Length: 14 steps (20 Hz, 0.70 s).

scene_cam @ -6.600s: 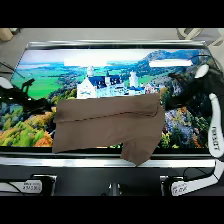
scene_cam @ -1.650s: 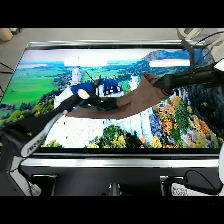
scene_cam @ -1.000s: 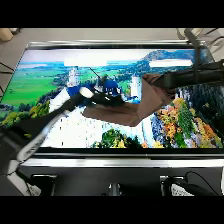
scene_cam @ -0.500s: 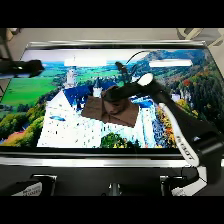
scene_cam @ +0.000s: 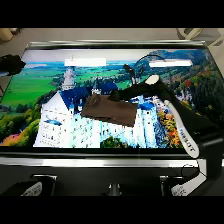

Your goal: Fold the shirts.

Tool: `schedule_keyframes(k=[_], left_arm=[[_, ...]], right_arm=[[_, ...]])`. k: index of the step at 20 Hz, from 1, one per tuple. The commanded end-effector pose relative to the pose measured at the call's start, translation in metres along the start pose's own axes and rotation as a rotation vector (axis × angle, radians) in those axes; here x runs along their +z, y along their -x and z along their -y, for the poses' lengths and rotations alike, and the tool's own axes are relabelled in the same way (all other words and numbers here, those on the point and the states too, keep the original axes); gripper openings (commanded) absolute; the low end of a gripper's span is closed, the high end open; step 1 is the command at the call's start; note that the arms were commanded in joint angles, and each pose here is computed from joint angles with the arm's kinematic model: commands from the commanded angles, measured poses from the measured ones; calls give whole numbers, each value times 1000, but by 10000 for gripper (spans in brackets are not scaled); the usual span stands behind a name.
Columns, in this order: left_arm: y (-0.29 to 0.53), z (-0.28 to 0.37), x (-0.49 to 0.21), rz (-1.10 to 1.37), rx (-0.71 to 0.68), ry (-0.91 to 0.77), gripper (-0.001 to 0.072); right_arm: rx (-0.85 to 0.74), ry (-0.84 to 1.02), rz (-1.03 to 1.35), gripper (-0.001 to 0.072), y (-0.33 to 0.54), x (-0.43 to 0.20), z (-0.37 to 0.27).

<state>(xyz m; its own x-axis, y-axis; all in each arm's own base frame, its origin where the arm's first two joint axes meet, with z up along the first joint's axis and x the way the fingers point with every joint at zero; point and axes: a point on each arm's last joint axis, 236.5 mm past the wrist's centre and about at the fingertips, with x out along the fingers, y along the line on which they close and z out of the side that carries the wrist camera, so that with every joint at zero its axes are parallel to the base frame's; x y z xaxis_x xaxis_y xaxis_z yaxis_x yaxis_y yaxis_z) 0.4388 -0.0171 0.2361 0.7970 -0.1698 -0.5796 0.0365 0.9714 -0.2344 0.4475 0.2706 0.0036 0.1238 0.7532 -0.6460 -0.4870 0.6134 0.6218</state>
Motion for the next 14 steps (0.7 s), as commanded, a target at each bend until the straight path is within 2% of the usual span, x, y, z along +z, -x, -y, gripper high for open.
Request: schedule_keyframes(k=[1, 2, 7, 9, 10, 12, 14], left_arm=[[-4, -1, -11, -27, 1, -13, 24], [-6, 0, -13, -33, -1, -13, 24], [-10, 24, -22, -55, -47, -43, 24], [-11, 36, -25, -60, -68, -60, 25], [-12, 42, -25, -61, -79, -68, 24], [-12, 51, -27, -61, -96, -80, 24], [-12, 56, -28, -64, -104, -75, 25]], right_arm=[[-346, -149, -289, 665, 91, -80, 105], [-368, -204, -330, 625, 95, -99, 117], [-153, -373, -197, 623, 24, -103, 98], [-84, -397, -193, 568, 4, -102, 87], [-77, -403, -196, 481, -2, -103, 87], [-72, -403, -175, 35, -7, -98, 88], [-13, -279, -56, 16, 9, -62, 86]])
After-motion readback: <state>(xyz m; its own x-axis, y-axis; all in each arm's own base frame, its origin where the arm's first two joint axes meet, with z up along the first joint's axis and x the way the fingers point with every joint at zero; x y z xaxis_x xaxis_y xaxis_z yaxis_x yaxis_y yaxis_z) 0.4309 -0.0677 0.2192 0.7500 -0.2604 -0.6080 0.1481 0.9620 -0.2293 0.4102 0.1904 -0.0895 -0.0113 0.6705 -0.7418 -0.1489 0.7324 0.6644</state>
